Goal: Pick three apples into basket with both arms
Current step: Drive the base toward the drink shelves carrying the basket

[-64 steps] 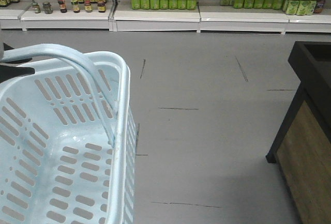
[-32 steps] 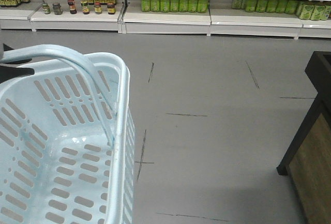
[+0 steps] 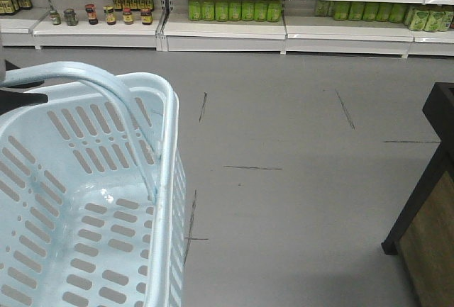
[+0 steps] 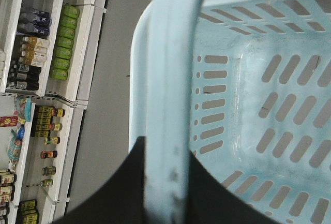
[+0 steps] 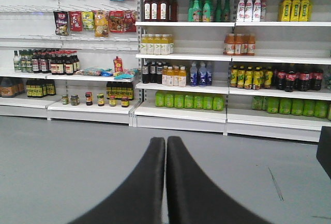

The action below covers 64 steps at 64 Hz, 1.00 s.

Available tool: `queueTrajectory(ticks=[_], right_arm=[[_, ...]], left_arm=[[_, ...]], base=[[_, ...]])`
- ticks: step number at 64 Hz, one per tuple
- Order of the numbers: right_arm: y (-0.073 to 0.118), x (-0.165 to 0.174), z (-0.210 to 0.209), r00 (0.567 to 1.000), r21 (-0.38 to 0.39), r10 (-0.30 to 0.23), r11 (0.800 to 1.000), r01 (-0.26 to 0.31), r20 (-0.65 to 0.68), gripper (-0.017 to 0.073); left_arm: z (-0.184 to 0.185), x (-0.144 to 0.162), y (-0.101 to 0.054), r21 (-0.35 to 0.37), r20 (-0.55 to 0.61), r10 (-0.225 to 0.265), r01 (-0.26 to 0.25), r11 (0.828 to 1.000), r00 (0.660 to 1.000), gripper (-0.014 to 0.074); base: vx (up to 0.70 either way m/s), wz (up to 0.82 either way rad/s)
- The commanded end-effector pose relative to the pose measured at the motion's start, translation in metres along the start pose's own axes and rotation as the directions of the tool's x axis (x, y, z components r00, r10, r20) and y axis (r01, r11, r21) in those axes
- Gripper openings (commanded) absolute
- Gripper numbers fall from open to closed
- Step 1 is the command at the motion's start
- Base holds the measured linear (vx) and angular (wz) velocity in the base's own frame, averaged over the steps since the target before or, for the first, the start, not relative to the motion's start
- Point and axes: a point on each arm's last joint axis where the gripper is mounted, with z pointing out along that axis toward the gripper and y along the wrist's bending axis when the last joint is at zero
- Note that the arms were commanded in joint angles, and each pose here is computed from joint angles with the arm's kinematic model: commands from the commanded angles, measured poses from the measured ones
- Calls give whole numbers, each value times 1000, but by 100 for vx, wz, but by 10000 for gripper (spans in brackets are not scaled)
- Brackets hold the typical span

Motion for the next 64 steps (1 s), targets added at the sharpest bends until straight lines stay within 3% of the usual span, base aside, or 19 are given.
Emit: queueTrajectory(ticks=[1, 64], right_arm=[[0, -2, -1, 997, -2, -8, 1000, 8, 71, -8], [0, -2, -1, 997, -2, -8, 1000, 8, 71, -8]], left_arm=[[-13, -5, 10, -94, 80, -15, 22, 995, 997, -6], [-13, -5, 10, -94, 80, -15, 22, 995, 997, -6]], base=[[16, -3], [16, -2]])
